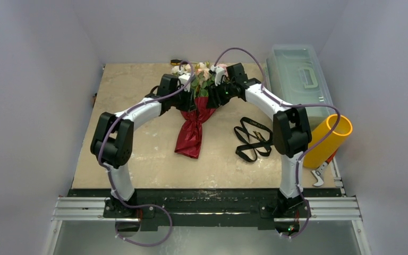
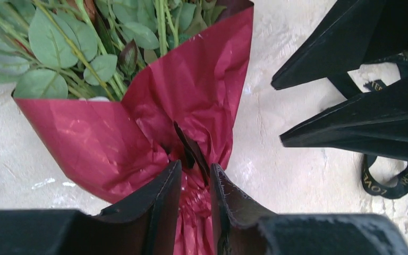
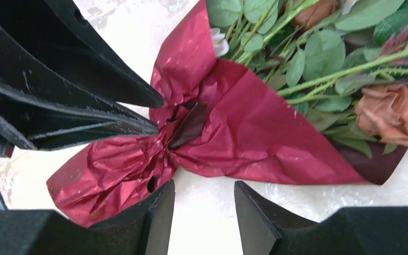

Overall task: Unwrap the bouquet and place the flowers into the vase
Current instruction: Unfold the wrapping paper at the center of the board.

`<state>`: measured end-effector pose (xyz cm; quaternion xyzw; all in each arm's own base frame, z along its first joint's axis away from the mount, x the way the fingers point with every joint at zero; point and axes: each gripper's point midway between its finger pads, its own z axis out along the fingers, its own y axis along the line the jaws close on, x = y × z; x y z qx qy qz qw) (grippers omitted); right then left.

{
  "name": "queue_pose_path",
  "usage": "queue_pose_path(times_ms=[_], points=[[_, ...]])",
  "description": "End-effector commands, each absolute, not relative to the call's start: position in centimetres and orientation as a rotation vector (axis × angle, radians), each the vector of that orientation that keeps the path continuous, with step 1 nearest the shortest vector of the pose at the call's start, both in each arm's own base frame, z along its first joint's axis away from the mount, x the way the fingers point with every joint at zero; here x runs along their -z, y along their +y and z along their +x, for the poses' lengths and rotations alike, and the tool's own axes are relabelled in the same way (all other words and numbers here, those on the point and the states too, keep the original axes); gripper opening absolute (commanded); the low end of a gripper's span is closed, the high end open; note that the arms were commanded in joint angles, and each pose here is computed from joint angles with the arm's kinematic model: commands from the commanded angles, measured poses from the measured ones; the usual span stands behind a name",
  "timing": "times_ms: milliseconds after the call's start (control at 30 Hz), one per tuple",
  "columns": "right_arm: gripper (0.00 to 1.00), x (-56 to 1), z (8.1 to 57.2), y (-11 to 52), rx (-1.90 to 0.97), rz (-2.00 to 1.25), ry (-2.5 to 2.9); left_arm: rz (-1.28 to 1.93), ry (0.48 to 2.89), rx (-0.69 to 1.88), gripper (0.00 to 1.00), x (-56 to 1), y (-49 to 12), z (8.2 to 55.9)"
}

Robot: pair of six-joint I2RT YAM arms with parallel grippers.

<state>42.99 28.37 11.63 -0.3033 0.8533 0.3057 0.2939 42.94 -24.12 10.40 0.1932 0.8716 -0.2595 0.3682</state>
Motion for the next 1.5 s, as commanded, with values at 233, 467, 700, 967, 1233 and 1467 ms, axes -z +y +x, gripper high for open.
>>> queue_pose_path(times_ms=[233, 467, 700, 967, 1233, 1467], points=[[0.41, -11.8, 47.1, 30.0, -0.746, -0.792, 2.180, 0.458, 2.210, 0.688, 0.35, -10.9, -26.2, 46.2], [0.40, -8.6, 47.6, 30.1, -0.697, -0.794, 2.226, 0.426, 2.284, 0.653, 0.33, -8.3, -25.8, 46.1], [0.36, -6.7, 48.6, 29.7, -0.624, -0.803, 2.249, 0.416, 2.257, 0.647, 0.00, -10.7, -25.5, 46.2], [0.33, -5.5, 49.3, 29.4, -0.529, -0.857, 2.253, 0.290, 2.194, 0.610, 0.00, -16.6, -20.9, 46.6], [0.31, -4.7, 49.3, 29.6, -0.434, -0.929, 2.244, 0.223, 2.193, 0.485, 0.00, -19.5, -13.6, 46.6], [0.31, -3.9, 49.3, 29.8, -0.403, -0.976, 2.254, 0.251, 2.220, 0.490, 0.00, -18.7, -13.0, 45.8]])
